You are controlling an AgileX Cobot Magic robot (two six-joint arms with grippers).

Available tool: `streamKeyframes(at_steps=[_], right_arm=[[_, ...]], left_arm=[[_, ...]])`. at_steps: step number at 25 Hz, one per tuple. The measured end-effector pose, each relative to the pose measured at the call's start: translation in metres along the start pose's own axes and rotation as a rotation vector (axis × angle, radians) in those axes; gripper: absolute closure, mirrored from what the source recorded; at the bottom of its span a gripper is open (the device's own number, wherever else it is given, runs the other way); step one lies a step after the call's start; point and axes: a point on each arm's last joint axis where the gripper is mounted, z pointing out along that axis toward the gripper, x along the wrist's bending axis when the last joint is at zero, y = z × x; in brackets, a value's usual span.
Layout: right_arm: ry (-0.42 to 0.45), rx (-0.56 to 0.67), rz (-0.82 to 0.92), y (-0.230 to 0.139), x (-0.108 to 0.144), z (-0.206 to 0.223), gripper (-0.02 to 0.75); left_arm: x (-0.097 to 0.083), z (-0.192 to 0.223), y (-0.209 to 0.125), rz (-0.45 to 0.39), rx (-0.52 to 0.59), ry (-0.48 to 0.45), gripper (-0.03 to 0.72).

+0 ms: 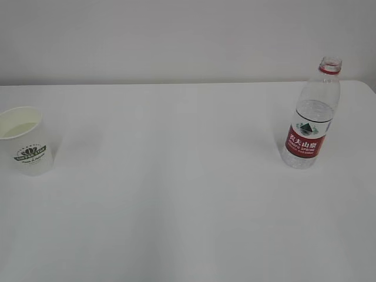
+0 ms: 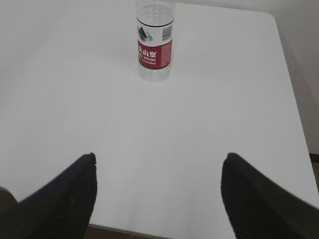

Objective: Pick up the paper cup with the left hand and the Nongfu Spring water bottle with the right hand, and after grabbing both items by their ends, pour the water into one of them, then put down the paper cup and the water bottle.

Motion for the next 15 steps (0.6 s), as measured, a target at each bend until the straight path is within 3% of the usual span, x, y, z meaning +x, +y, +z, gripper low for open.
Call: streamKeyframes(at_steps=[15], right_arm=[[0.0, 0.0, 0.0, 0.0, 0.0, 0.0, 0.148]], left_arm=[[-0.0013, 0.0, 0.0, 0.004, -0.001, -0.015, 0.447]])
